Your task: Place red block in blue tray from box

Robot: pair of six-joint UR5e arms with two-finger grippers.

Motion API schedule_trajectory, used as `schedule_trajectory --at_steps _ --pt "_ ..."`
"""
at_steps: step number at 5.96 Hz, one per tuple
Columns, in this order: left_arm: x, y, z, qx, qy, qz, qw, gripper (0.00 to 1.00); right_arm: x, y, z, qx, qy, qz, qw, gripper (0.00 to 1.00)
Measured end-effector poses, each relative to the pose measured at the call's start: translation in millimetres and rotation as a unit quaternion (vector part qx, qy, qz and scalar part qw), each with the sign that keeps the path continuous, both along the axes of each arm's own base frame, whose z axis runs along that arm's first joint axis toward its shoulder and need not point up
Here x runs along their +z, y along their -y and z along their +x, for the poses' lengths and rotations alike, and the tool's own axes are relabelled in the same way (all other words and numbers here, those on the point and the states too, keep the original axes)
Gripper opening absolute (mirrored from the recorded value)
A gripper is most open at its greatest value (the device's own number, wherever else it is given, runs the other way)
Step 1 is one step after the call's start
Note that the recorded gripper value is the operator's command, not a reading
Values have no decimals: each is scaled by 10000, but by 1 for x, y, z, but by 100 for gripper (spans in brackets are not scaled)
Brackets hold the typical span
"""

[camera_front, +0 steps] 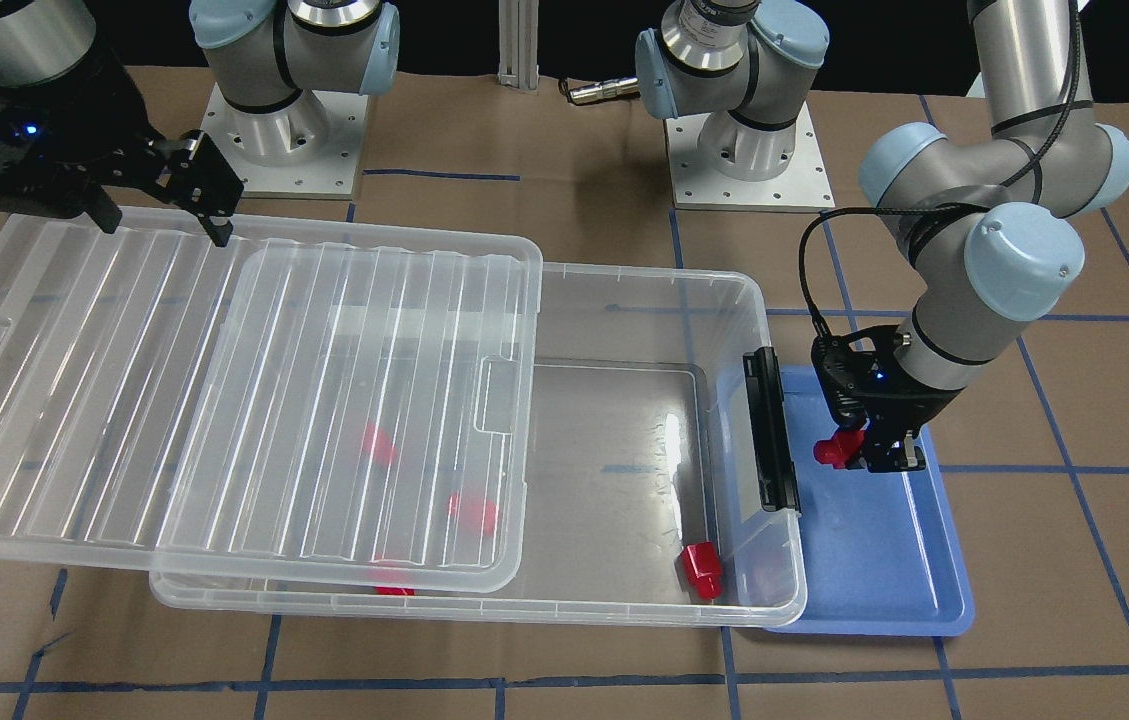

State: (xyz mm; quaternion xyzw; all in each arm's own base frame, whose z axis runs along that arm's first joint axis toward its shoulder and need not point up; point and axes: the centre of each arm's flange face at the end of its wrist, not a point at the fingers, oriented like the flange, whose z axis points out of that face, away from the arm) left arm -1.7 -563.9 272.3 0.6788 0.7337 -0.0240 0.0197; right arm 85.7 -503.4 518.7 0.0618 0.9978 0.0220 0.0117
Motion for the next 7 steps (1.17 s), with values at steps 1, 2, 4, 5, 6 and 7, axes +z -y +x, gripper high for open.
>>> schedule_trajectory --at_steps 1,2,4,5,6,7 --pt "-13 2 2 -7 1 54 10000 3 -3 6 -42 181 20 -5 9998 100" --pt "-21 3 6 24 -13 107 9999 6 -10 15 -92 386 41 -19 9992 100" --pt "-35 5 13 82 -40 225 9997 5 -36 31 -188 698 33 -94 9975 100" --pt "-42 6 17 110 -50 282 9995 9 -55 34 -233 706 62 -26 9975 100" --pt "-50 7 24 162 -66 344 9993 24 -74 34 -272 626 74 118 9979 100" --pt "-56 8 29 211 -106 387 9990 84 -94 32 -303 552 63 259 9981 100"
